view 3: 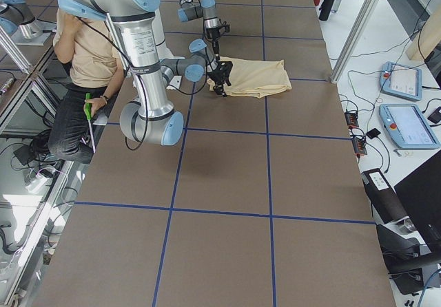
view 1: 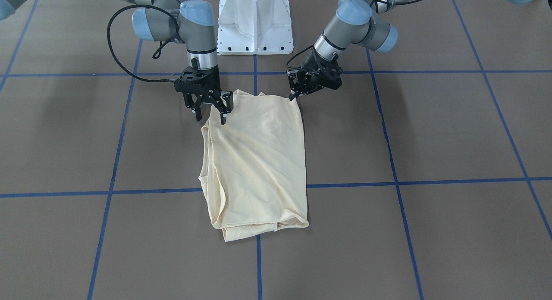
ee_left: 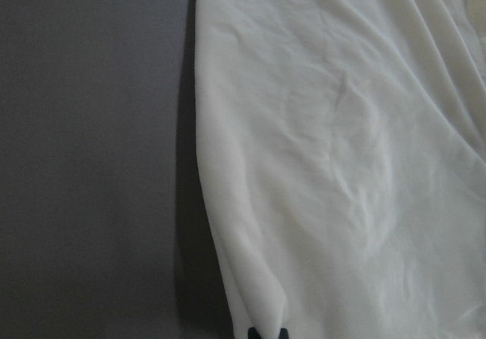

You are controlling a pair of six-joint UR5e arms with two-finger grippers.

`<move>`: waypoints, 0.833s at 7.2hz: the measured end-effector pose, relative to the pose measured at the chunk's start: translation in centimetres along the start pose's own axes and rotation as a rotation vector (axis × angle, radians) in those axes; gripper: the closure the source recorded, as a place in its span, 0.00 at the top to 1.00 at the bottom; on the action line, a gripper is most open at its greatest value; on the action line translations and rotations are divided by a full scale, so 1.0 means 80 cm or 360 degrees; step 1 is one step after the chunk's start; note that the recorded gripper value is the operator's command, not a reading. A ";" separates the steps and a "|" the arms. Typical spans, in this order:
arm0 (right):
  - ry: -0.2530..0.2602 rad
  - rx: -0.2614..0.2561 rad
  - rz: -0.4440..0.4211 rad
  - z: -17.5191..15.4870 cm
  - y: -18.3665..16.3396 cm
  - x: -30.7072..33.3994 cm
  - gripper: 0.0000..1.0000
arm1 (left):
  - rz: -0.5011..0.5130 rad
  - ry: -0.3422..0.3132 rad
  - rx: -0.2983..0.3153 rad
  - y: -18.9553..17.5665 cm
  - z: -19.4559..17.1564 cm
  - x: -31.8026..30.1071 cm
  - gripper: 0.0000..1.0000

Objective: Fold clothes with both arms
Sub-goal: 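Lower both grippers onto the near edge of the shirt and grasp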

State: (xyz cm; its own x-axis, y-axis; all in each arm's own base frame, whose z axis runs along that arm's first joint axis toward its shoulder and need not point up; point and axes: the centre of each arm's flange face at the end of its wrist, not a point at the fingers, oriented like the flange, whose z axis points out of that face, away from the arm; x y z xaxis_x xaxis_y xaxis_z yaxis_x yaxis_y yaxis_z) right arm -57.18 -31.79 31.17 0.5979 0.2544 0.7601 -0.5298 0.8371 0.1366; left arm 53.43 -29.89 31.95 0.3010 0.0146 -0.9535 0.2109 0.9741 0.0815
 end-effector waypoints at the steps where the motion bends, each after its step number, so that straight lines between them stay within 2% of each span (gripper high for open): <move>1: 0.0002 0.0003 -0.0006 0.001 0.003 0.000 0.60 | 0.0000 0.0001 0.0000 0.000 0.000 0.001 0.00; 2: 0.0002 0.0006 -0.0009 0.002 0.005 0.000 0.44 | 0.0000 0.0002 -0.0001 0.000 0.000 0.001 0.00; 3: -0.0003 0.0007 -0.0009 0.001 0.006 -0.001 0.20 | 0.0000 0.0002 -0.0001 0.000 0.000 0.001 0.00; 4: -0.0012 0.0006 -0.0006 -0.001 0.006 -0.004 0.00 | 0.0000 0.0003 -0.0002 0.000 0.000 0.001 0.00; 6: -0.0030 0.0005 0.0002 -0.006 0.005 -0.009 0.00 | 0.0000 0.0003 -0.0001 0.000 0.000 0.001 0.00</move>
State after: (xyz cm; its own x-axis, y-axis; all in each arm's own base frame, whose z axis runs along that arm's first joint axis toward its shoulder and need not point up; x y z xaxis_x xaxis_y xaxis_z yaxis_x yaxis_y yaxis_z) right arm -57.54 -31.41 30.35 0.5860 0.2461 0.7720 -0.5321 0.8354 0.1376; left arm 53.46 -29.89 31.84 0.2994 0.0151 -0.9540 0.2106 0.9742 0.0815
